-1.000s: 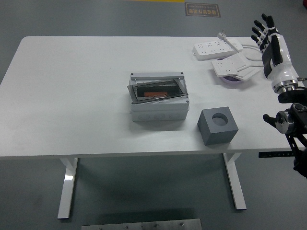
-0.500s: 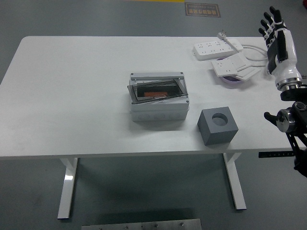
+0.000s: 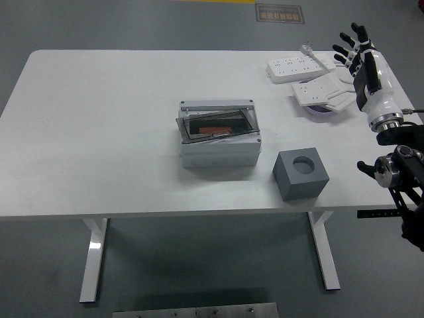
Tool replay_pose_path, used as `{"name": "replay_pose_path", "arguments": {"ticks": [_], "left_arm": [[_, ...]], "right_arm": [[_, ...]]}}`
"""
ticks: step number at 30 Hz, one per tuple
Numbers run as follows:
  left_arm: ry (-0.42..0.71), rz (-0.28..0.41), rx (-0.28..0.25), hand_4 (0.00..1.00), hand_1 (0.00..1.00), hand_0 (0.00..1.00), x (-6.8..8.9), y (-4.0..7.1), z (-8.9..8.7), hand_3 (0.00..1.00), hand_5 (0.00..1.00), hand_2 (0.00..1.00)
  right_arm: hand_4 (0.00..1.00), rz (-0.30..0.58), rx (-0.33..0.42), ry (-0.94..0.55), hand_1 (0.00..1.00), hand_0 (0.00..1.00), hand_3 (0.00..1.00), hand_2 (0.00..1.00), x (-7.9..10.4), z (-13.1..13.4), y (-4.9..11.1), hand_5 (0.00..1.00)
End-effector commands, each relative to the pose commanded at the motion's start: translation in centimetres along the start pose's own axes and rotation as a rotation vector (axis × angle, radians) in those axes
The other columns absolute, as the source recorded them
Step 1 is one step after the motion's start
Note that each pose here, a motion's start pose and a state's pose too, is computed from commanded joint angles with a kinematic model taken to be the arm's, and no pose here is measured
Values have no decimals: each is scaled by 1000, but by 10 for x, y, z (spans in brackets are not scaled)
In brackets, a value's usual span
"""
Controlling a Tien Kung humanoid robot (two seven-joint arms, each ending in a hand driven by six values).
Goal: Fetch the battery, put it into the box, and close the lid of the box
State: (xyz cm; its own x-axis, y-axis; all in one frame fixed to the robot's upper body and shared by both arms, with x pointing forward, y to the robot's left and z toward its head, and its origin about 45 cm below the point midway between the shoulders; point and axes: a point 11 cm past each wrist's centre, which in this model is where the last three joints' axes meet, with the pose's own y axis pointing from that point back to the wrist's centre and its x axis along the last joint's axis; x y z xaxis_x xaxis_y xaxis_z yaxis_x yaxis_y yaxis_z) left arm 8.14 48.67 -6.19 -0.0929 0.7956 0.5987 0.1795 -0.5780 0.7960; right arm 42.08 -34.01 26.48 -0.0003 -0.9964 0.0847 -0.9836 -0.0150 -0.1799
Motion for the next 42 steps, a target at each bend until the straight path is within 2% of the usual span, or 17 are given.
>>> {"name": "replay_pose_path", "arguments": {"ticks": [26,42], "left_arm": [[0,20,-6,798,644,457,10,-1,3,679,969,640],[6,13,-7,798,645,457,5,0,3,680,969,640]], "right_arm": [[998,-15,-14,12,855,872,998,924,-7,5,2,998],[998,-7,-25,13,857,881,998,924,-5,8,4,998]]}}
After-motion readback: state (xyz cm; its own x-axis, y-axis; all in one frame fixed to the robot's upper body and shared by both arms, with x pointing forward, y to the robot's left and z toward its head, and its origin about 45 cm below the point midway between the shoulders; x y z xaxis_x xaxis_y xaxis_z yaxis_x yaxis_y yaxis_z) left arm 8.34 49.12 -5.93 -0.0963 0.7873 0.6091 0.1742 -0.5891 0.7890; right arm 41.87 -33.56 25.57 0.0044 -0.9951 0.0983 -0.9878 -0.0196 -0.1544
